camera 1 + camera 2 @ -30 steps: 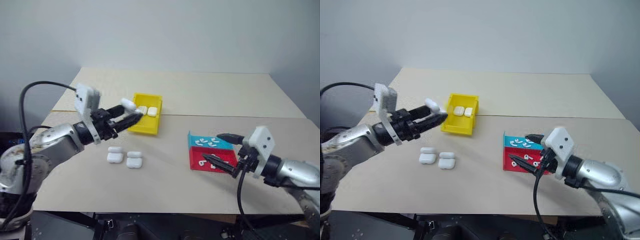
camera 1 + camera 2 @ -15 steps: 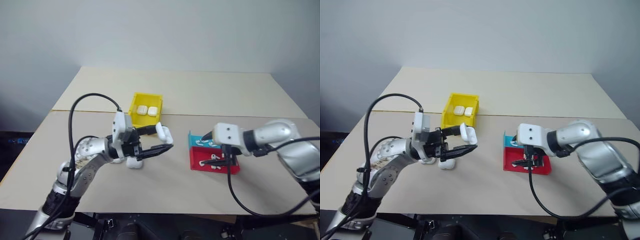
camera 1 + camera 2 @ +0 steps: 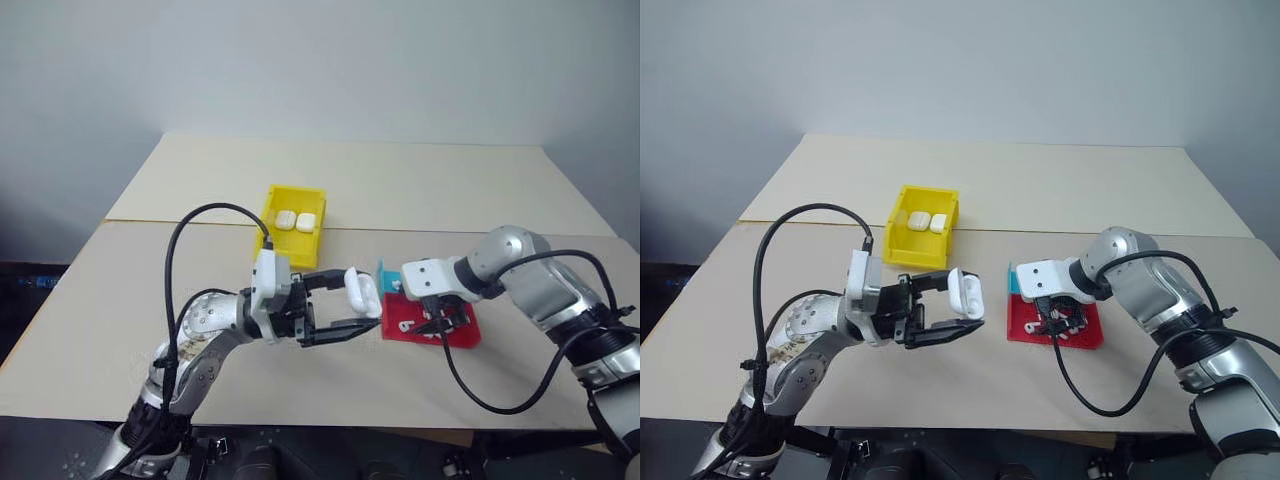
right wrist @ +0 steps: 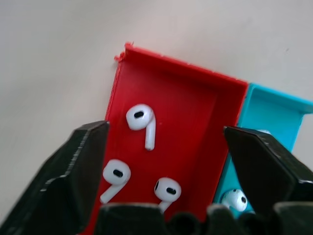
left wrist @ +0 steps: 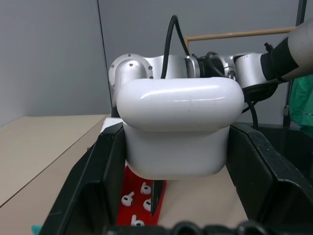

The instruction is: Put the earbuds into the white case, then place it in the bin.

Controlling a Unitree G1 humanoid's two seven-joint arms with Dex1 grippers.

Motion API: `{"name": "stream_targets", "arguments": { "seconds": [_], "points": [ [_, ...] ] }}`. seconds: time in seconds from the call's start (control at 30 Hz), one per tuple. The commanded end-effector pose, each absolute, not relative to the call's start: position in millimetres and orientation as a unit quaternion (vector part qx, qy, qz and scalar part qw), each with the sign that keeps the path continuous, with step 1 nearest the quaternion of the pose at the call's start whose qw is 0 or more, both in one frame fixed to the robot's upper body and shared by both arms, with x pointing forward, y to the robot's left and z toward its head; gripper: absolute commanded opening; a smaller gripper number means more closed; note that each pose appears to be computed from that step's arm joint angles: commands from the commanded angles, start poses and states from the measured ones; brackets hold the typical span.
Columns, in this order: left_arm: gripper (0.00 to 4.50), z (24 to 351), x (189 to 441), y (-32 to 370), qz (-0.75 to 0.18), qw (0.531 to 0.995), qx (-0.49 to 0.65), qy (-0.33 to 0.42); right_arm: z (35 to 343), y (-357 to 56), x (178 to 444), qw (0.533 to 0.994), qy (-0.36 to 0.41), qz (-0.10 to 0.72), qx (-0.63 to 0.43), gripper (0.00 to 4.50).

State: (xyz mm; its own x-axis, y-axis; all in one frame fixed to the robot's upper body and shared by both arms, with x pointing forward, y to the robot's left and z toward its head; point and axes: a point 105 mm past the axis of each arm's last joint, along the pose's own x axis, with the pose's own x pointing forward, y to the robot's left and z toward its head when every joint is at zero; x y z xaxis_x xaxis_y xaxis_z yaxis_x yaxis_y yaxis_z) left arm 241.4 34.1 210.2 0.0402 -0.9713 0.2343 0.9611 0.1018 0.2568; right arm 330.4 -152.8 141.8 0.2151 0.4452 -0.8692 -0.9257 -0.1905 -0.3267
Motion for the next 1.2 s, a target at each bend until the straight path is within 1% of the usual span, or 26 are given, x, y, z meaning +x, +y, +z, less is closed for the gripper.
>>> {"name": "stream_targets", "arguments": {
  "seconds": [0.03, 0.07, 0.3, 0.63, 0.83, 0.87, 0.9, 1.0, 1.03, 1.07, 1.13, 1.2],
  "points": [
    [2.79, 217.2, 232.8, 30.0, -0.681, 0.703, 0.026, -0.201, 142.8, -145.6, 339.5, 0.595, 0.225, 0.569, -0.521, 2.81],
    [2.79, 216.7, 232.6, 29.8, -0.685, 0.700, 0.029, -0.200, 141.8, -143.7, 341.8, 0.599, 0.229, 0.566, -0.518, 2.55],
    [2.79, 217.3, 230.2, 29.8, -0.700, 0.685, 0.035, -0.198, 135.8, -140.5, 345.9, 0.594, 0.242, 0.566, -0.518, 2.55],
    [2.79, 217.7, 232.3, 32.5, -0.693, 0.693, 0.036, -0.195, 134.4, -137.8, 345.0, 0.599, 0.251, 0.572, -0.502, 2.55],
    [2.79, 217.5, 233.1, 34.7, -0.691, 0.696, 0.037, -0.192, 127.9, -140.5, 345.7, 0.597, 0.259, 0.567, -0.506, 2.55],
    [2.79, 217.6, 233.1, 34.4, -0.691, 0.696, 0.037, -0.191, 126.7, -141.3, 346.1, 0.599, 0.261, 0.564, -0.505, 2.18],
    [2.79, 217.8, 233.2, 34.0, -0.691, 0.696, 0.037, -0.192, 125.2, -142.2, 346.6, 0.600, 0.263, 0.561, -0.506, 1.97],
    [2.79, 217.9, 233.2, 32.8, -0.690, 0.697, 0.037, -0.191, 121.1, -146.4, 345.0, 0.600, 0.269, 0.559, -0.505, 0.98],
    [2.79, 217.7, 233.1, 32.9, -0.690, 0.697, 0.038, -0.191, 120.6, -146.9, 344.5, 0.600, 0.269, 0.559, -0.505, 0.74],
    [2.79, 217.4, 233.2, 33.0, -0.690, 0.698, 0.038, -0.190, 120.6, -147.1, 344.2, 0.603, 0.269, 0.558, -0.502, 0.62],
    [2.79, 217.1, 233.4, 33.1, -0.690, 0.698, 0.038, -0.189, 121.5, -147.3, 343.7, 0.610, 0.268, 0.557, -0.496, 0.62],
    [2.79, 216.9, 233.8, 32.5, -0.691, 0.697, 0.037, -0.189, 125.1, -146.9, 345.0, 0.629, 0.262, 0.548, -0.486, 0.62]
  ]
}}
